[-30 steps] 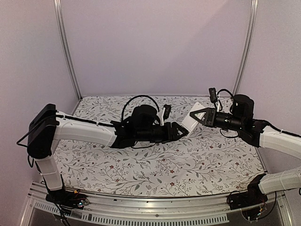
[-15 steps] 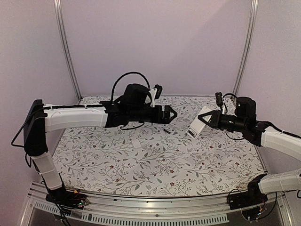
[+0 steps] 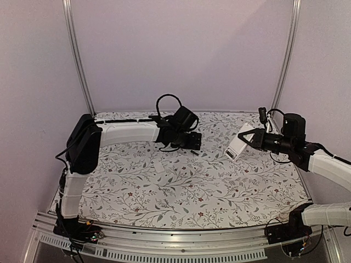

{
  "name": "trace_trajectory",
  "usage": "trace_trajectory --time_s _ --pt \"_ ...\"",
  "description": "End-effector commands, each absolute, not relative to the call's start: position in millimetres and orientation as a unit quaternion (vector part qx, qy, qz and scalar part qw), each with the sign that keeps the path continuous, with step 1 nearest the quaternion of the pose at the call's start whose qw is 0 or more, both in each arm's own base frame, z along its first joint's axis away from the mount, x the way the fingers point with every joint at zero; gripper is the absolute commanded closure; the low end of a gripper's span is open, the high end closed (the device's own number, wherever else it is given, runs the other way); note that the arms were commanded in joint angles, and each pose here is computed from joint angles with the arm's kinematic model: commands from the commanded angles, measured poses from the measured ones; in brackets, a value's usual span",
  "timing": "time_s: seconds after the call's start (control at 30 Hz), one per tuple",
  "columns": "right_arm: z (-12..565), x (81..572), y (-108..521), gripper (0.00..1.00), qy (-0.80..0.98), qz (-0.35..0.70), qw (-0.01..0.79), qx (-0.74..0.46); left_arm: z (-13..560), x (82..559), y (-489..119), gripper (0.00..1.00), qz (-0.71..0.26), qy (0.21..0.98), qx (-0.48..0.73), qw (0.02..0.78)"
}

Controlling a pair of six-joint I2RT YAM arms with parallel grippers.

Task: Load the batteries into the remote control
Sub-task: Pick up the remote control without the battery cover from the center of the board.

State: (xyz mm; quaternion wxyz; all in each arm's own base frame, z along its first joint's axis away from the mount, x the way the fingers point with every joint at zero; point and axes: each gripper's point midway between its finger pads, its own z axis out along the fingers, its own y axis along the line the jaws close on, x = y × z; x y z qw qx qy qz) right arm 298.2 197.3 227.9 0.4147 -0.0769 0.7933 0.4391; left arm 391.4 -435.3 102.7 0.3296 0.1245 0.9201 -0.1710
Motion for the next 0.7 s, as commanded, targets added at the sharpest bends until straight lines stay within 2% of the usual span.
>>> trace_trajectory --time_s 0.0,0.17,0.3,0.43,0.67 --pt "221 292 195 1.00 0.795 0.441 0.407 -0.084 90 408 -432 0.22 -0.154 0.931 0.088 0.318" --pt "218 291 193 1.00 0.797 0.441 0.404 -0.084 71 422 -435 0.25 -0.134 0.934 0.086 0.319" --pt "217 292 194 1.00 0.797 0.443 0.401 -0.086 69 427 -446 0.23 -0.125 0.921 0.164 0.330" --pt "216 291 194 1.00 0.797 0.444 0.400 -0.087 67 415 -461 0.17 -0.180 0.888 0.311 0.286" --pt "216 291 193 1.00 0.797 0.444 0.400 -0.086 67 412 -436 0.12 -0.263 0.840 0.427 0.206"
